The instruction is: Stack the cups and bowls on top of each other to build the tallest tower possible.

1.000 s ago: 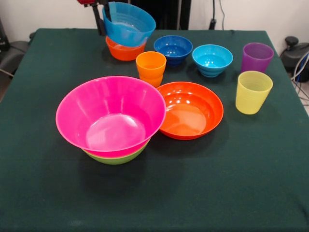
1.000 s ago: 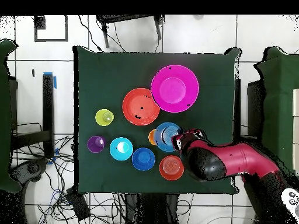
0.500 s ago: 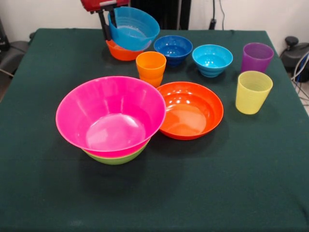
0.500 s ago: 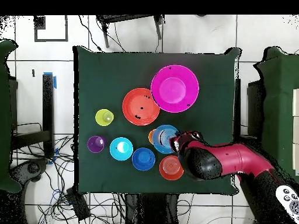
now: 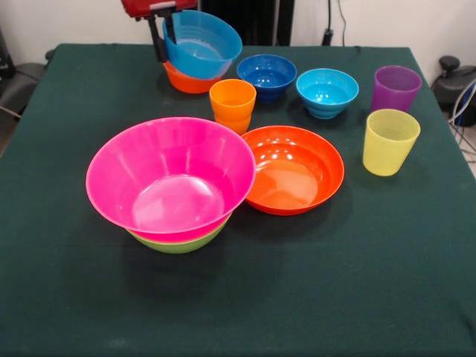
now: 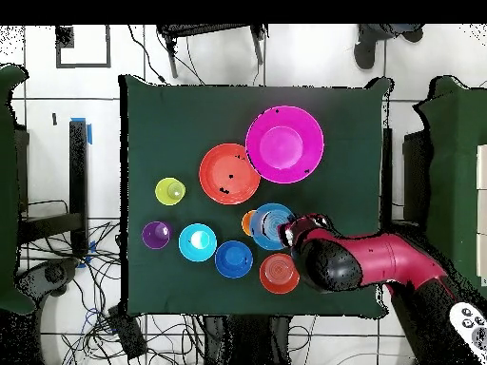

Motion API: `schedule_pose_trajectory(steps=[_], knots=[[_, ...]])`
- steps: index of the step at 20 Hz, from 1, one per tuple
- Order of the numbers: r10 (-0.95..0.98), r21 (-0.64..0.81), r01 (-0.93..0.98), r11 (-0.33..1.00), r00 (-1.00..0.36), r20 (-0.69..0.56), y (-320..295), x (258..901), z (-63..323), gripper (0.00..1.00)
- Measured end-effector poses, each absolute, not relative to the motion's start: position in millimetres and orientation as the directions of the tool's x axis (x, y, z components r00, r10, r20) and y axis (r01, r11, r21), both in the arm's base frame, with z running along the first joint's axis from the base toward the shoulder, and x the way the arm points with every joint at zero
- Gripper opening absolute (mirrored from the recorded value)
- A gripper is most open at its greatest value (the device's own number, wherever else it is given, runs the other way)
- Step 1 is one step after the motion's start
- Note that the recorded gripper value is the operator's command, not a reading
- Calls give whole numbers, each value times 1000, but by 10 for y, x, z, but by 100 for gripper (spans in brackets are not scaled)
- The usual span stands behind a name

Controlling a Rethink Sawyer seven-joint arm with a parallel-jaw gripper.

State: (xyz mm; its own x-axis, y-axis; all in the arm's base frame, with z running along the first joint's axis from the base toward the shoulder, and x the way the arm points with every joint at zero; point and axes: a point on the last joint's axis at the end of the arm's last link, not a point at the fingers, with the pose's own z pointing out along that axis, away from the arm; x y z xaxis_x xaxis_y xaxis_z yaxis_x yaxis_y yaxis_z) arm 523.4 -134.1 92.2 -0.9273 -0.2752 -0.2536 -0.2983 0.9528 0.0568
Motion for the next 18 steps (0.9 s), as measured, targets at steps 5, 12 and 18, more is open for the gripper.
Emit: schedule_pose_trajectory(steps=[5,12,18], knots=[[-246,54,-262,964,-948,-204,-1428,5268,1065,0],[-242,22,-251,968,-950,-198,-1555,5382,1162,0],[-234,3,-240,971,-948,-218,-1636,5511,1211,0]])
